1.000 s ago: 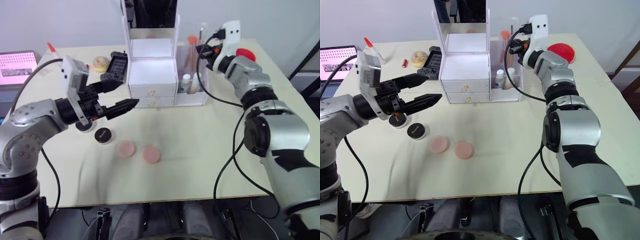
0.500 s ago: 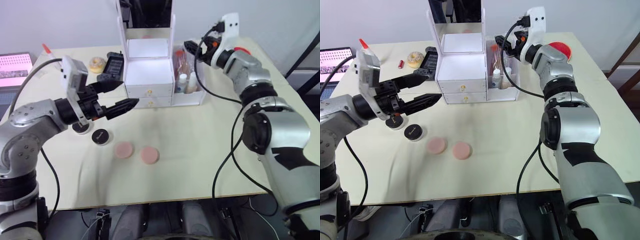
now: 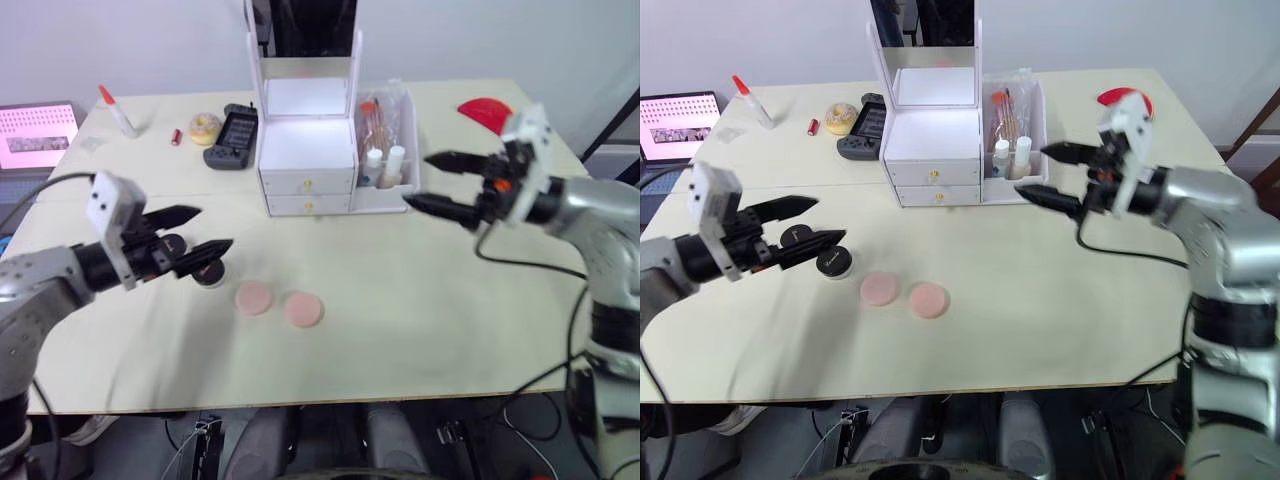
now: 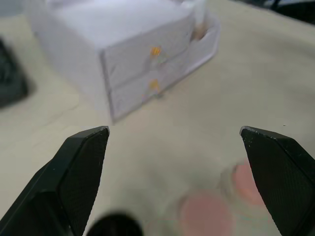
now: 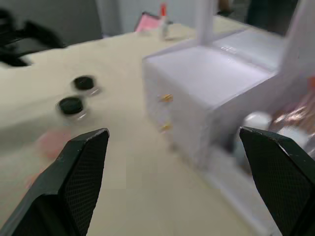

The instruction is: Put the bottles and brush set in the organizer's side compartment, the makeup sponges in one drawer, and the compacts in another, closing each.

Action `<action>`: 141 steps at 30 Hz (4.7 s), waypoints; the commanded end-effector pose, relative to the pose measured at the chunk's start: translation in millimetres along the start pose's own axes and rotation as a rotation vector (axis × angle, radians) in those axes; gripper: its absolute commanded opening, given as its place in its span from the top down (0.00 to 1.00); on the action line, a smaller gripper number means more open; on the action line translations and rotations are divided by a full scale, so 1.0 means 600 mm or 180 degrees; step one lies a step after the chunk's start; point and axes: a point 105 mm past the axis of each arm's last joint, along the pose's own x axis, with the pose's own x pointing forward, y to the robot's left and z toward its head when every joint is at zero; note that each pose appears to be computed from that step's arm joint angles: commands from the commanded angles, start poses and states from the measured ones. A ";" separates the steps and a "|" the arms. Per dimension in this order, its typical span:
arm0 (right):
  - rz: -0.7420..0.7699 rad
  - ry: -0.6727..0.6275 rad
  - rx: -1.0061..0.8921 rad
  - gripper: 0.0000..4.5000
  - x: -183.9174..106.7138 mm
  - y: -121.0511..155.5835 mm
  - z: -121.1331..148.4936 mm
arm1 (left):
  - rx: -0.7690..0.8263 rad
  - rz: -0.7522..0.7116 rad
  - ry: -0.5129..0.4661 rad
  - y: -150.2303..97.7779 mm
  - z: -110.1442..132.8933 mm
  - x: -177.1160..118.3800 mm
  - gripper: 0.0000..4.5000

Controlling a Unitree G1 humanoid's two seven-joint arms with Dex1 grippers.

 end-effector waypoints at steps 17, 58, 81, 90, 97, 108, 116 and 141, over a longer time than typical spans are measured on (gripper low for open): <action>-0.0942 0.0852 0.0015 0.01 -0.243 -0.008 -0.126 | 0.0151 0.1292 0.0412 0.126 -0.068 -0.193 0.00; -0.0906 0.0141 -0.0116 0.01 -0.031 -0.018 -0.047 | -0.0056 0.1506 -0.1308 -0.149 0.030 0.282 0.00; -0.0865 0.0172 -0.0102 0.01 -0.034 -0.011 -0.051 | -0.0195 0.1865 -0.1210 -0.107 0.036 0.360 0.00; -0.0867 0.0145 -0.0101 0.00 -0.032 -0.010 -0.049 | -0.0191 0.1830 -0.1195 -0.113 0.035 0.365 0.19; -0.0881 0.0156 -0.0092 0.00 -0.035 -0.009 -0.051 | -0.0187 0.1804 -0.1213 -0.115 0.039 0.367 0.94; -0.0881 0.0167 -0.0092 0.00 -0.034 -0.007 -0.052 | -0.0056 0.1511 -0.1288 -0.143 0.044 0.355 0.94; -0.0874 0.0171 -0.0114 0.00 -0.035 -0.007 -0.047 | 0.0119 0.1239 -0.1222 -0.175 0.027 0.314 0.94; -0.0838 0.0173 -0.0112 0.00 -0.033 -0.008 -0.044 | 0.0109 0.0941 -0.0999 -0.205 0.006 0.278 0.94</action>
